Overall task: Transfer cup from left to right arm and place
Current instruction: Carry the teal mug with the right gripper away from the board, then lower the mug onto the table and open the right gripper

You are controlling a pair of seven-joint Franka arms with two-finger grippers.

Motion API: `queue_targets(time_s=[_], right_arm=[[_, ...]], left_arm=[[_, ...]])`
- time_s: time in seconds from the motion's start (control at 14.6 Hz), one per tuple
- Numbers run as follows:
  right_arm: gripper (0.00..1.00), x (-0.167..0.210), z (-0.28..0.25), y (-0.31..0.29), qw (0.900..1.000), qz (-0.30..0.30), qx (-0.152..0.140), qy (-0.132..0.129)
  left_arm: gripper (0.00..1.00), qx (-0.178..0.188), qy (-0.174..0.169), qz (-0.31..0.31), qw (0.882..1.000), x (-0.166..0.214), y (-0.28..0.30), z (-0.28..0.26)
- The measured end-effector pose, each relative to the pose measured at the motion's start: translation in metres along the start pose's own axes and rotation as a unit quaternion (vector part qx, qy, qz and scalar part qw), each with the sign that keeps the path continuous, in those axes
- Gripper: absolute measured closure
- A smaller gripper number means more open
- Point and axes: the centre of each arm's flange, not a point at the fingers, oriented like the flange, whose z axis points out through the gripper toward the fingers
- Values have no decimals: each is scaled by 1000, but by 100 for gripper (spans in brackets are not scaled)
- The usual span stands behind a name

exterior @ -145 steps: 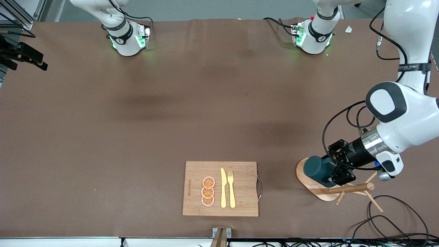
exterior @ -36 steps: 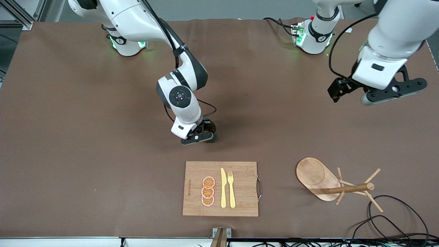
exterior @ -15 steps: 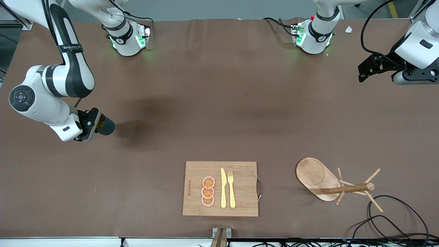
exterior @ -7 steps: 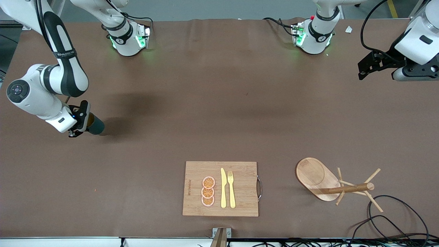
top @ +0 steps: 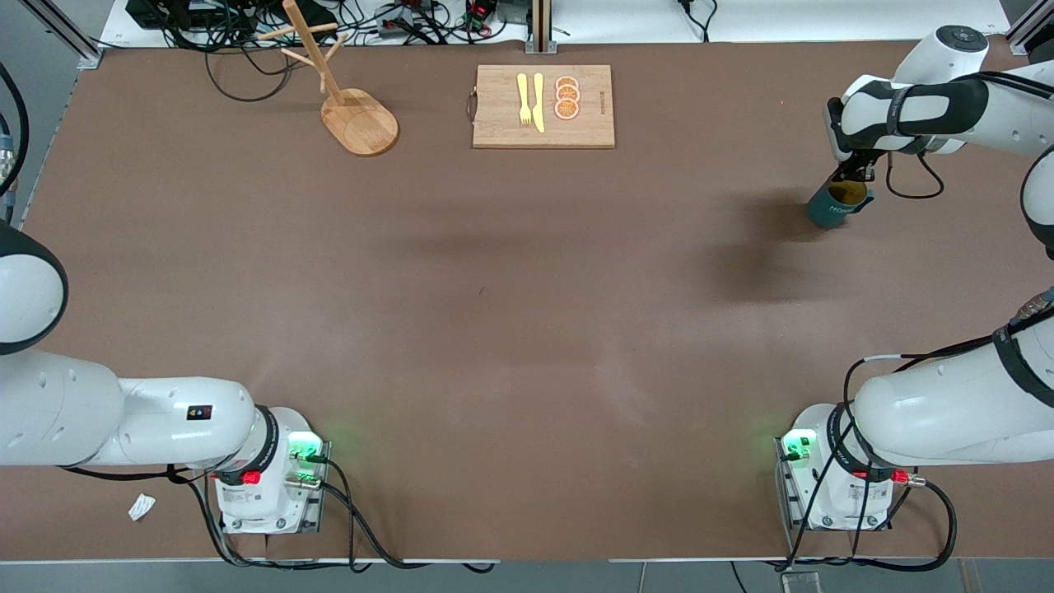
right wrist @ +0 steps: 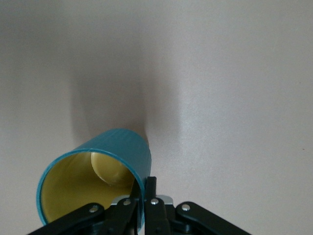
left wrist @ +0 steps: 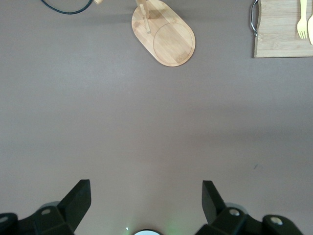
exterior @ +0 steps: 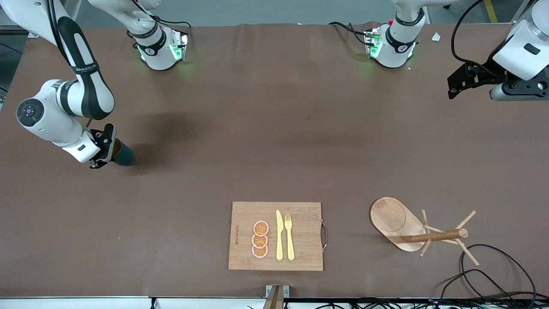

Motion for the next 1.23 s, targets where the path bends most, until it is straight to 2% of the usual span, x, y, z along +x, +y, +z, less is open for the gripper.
queue_targets(time_s=[0.48,0.55,0.89,1.16,1.23], right_arm=[[95,2,12,-4,1000,3,13,1],[89,3,13,-4,1000,3,13,1],[42,3,12,-3,1000,15,20,2],[3,2,-23,14,994,79,72,6],[0,0,-40,21,991,101,83,5]], left_arm=[[0,1,-4,0,1000,-2,0,0],[0,1,-4,0,1000,-2,0,-1],[0,1,-5,-1,1000,-3,-1,-1],[0,1,-4,-1,1000,-5,-1,-3],[0,1,-5,-1,1000,-5,-2,-3]])
